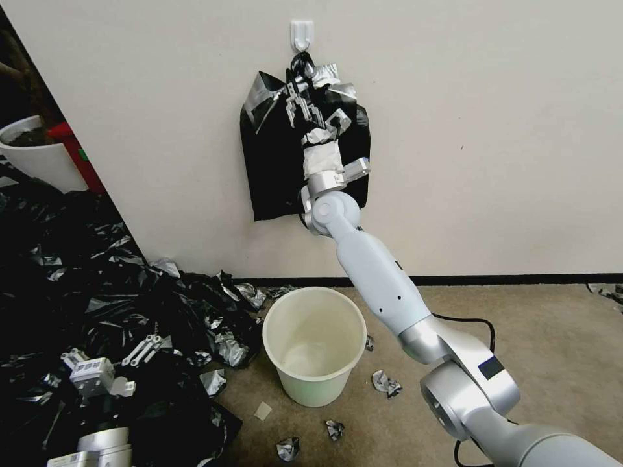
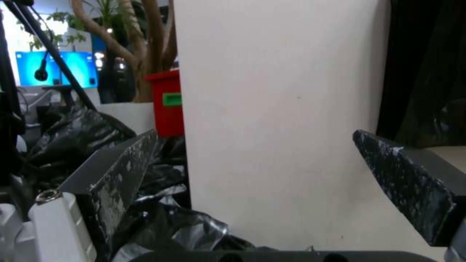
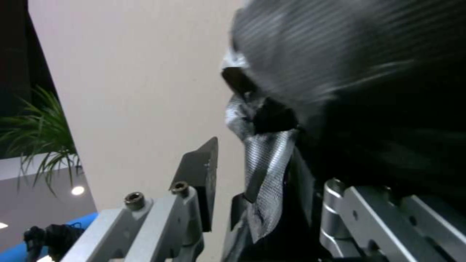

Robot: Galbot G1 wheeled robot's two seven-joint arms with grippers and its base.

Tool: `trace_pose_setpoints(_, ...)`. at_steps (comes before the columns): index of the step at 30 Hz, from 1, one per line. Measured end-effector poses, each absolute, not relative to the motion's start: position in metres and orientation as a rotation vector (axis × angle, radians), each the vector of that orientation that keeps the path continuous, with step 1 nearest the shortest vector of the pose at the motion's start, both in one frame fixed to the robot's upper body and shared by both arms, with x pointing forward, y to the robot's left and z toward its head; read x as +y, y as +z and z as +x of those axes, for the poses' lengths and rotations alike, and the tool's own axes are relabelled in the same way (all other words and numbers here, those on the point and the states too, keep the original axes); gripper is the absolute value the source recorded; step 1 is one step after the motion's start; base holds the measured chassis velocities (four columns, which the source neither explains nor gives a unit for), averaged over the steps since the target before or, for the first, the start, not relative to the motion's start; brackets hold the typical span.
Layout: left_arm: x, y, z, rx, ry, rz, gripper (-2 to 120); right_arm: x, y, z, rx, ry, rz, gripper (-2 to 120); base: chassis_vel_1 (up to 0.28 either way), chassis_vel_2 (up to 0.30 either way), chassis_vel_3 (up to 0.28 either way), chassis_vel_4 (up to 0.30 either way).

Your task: Place a trash bag onto the trash bin.

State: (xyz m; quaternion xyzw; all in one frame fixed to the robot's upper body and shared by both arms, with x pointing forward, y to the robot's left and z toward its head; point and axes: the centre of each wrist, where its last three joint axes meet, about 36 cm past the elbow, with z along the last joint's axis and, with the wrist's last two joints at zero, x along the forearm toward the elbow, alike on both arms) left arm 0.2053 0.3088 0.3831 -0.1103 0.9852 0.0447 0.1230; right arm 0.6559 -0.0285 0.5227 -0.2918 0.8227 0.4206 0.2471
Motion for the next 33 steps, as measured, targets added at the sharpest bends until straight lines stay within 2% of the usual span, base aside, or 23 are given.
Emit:
trace_pose_setpoints(5,0.310,0.381,0.206,2.876,0.132,-0.322,100,-0.032,0.520,0.659,2.254,1.149,-0.781,26,0.000,0.000,0.000,0.000)
trace_pose_setpoints(9,0.310,0.379,0.206,2.877,0.130,-0.324,100,-0.035,0.519,0.662,2.250,1.145,-0.785,8,0.000,0.000,0.000,0.000)
trace_pose_setpoints(10,0.310,0.379,0.206,2.877,0.130,-0.324,100,-0.035,0.519,0.662,2.250,1.145,-0.785,8,0.000,0.000,0.000,0.000)
trace_pose_setpoints(12,0.310,0.379,0.207,2.878,0.129,-0.324,100,-0.036,0.520,0.662,2.238,1.150,-0.794,0,0.000,0.000,0.000,0.000)
trace_pose_setpoints(24,0.311,0.377,0.207,2.880,0.131,-0.326,100,-0.032,0.518,0.650,2.037,1.172,-1.062,0,0.000,0.000,0.000,0.000)
trace_pose_setpoints(33,0.312,0.373,0.208,2.883,0.130,-0.330,100,-0.027,0.473,0.623,1.837,1.145,-1.379,0,0.000,0.000,0.000,0.000)
